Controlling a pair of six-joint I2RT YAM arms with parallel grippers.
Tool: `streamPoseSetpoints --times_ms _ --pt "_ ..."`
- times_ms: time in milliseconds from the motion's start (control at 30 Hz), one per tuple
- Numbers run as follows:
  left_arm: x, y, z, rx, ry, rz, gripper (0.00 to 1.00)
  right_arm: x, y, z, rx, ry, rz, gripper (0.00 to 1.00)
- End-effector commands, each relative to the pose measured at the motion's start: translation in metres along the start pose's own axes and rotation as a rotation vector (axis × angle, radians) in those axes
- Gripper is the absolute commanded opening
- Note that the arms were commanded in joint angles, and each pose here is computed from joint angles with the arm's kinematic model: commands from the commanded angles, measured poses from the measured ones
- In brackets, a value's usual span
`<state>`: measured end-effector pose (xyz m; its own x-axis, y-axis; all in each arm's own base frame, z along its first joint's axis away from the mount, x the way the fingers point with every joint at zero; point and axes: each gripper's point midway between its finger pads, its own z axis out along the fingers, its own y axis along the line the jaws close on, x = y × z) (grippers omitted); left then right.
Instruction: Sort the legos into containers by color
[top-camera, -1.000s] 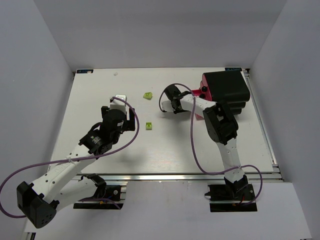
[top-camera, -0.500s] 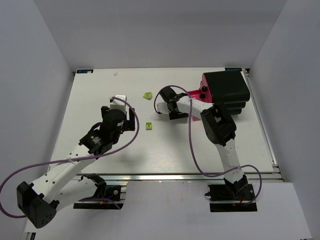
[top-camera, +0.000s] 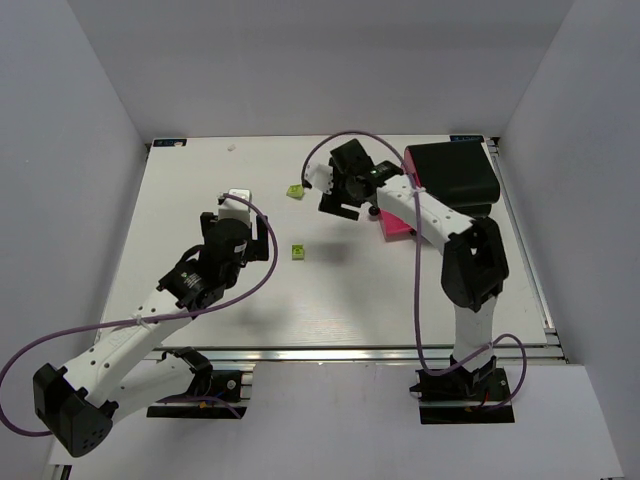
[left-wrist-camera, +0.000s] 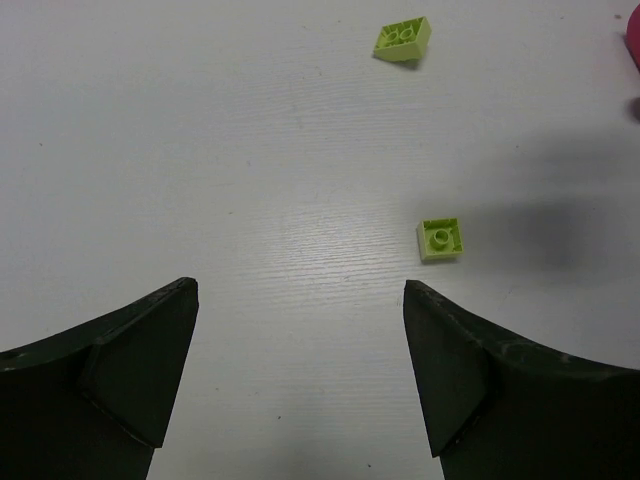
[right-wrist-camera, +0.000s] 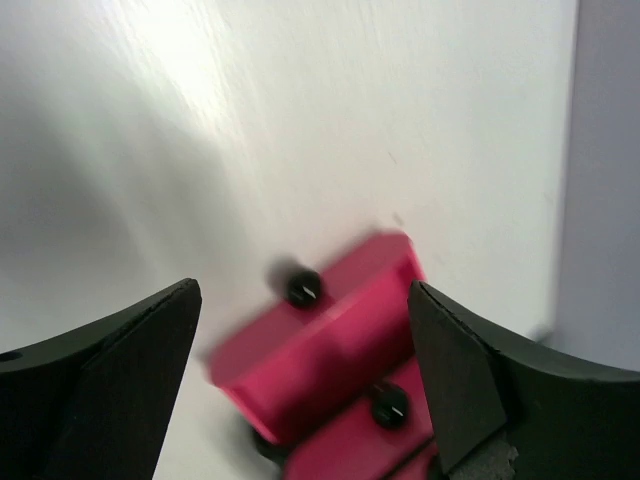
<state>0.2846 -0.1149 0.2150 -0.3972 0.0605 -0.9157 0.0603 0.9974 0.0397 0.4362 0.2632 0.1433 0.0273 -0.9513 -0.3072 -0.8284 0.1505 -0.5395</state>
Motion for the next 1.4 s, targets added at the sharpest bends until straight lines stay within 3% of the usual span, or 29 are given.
streamPoseSetpoints --times_ms 0,100,133,200,233,267,333,367,400,433,467,500,633,1133,1367 --pt "-0.013 0.015 -0.011 -0.043 -0.064 -0.036 0.92 -0.067 0.033 -0.046 -0.255 -0.373 0.279 0.89" --pt "-0.034 0.031 -0.030 -0.070 -0.175 -0.108 0.85 -0.086 0.088 -0.057 -0.529 -0.489 0.310 0.88" --pt "-0.033 0.035 -0.033 -0.075 -0.194 -0.116 0.81 -0.092 0.095 -0.059 -0.578 -0.510 0.322 0.82" --pt "-0.039 0.044 -0.041 -0.089 -0.244 -0.149 0.63 -0.099 0.111 -0.053 -0.659 -0.513 0.348 0.71" --pt "-0.044 0.049 -0.049 -0.086 -0.284 -0.171 0.56 -0.103 0.113 -0.051 -0.676 -0.513 0.360 0.56" --pt "-0.045 0.051 -0.051 -0.088 -0.297 -0.179 0.45 -0.105 0.117 -0.044 -0.692 -0.503 0.370 0.50" --pt "-0.047 0.054 -0.054 -0.094 -0.314 -0.189 0.37 -0.109 0.128 -0.041 -0.728 -0.487 0.375 0.44" --pt "-0.048 0.054 -0.054 -0.094 -0.314 -0.189 0.37 -0.109 0.136 -0.034 -0.748 -0.471 0.376 0.48" --pt "-0.047 0.054 -0.053 -0.097 -0.309 -0.187 0.37 -0.111 0.145 -0.033 -0.762 -0.464 0.366 0.54" --pt "-0.044 0.053 -0.051 -0.102 -0.294 -0.177 0.40 -0.113 0.152 -0.029 -0.761 -0.453 0.355 0.89" --pt "-0.045 0.053 -0.050 -0.104 -0.291 -0.176 0.45 -0.114 0.152 -0.024 -0.746 -0.458 0.349 0.89" --pt "-0.045 0.052 -0.050 -0.106 -0.287 -0.176 0.59 -0.116 0.159 -0.021 -0.741 -0.448 0.337 0.89" --pt "-0.043 0.053 -0.047 -0.115 -0.274 -0.166 0.71 -0.127 0.159 -0.003 -0.671 -0.424 0.314 0.89" --pt "-0.040 0.053 -0.045 -0.124 -0.268 -0.161 0.74 -0.116 0.157 0.058 -0.428 -0.316 0.192 0.88" --pt "-0.040 0.054 -0.045 -0.128 -0.267 -0.161 0.74 -0.110 0.164 0.067 -0.438 -0.292 0.187 0.76"
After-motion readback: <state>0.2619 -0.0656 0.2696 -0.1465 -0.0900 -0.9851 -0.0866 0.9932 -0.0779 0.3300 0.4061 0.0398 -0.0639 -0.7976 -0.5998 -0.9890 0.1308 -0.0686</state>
